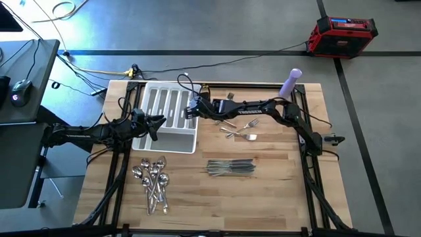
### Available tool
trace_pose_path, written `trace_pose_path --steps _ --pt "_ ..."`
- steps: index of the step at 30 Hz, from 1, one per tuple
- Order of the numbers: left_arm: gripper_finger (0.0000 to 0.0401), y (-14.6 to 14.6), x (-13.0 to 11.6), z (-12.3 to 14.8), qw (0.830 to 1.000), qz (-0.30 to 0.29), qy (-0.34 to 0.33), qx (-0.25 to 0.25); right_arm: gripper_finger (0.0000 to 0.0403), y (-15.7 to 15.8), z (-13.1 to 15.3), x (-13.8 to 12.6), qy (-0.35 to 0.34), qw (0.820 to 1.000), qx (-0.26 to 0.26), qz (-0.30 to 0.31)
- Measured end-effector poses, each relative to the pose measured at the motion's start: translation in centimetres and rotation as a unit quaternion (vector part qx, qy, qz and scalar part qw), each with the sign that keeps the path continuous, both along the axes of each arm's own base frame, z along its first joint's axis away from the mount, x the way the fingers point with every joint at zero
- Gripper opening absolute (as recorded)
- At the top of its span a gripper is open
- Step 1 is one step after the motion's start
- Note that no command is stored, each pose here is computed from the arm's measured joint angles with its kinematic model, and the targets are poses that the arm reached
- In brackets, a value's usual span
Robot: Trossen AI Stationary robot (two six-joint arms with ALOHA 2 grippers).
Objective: Sort silverware
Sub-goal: Put the fork in the silverware tray
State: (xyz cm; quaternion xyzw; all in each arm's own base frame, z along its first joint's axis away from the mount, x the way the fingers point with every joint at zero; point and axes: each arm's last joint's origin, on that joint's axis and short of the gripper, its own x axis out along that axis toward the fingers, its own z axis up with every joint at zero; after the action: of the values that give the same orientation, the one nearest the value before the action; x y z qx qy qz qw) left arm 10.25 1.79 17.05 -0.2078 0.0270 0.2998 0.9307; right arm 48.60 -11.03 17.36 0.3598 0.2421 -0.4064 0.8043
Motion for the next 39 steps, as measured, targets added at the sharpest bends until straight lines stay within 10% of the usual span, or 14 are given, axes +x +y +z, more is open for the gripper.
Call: trace_pose_path --steps 11,19,28,39 --pt "0.0097 0.0 0.0 0.0 1.000 0.000 0.000 0.000 0.0161 -0.6 2.7 -0.9 0.036 0.994 -0.053 0.087" --pt "0.0097 0.0 0.0 -0.1 1.000 0.000 0.007 -0.001 0.0161 -1.3 8.5 -6.8 0.150 0.984 0.002 0.098" --pt "0.0097 0.0 0.0 -0.2 1.000 0.000 0.010 -0.001 0.0161 -0.7 2.6 -9.2 0.252 0.936 0.081 0.230" --pt "0.0097 0.0 0.0 -0.2 1.000 0.001 0.009 -0.004 0.0160 -0.4 -1.9 -9.7 0.237 0.926 0.053 0.289"
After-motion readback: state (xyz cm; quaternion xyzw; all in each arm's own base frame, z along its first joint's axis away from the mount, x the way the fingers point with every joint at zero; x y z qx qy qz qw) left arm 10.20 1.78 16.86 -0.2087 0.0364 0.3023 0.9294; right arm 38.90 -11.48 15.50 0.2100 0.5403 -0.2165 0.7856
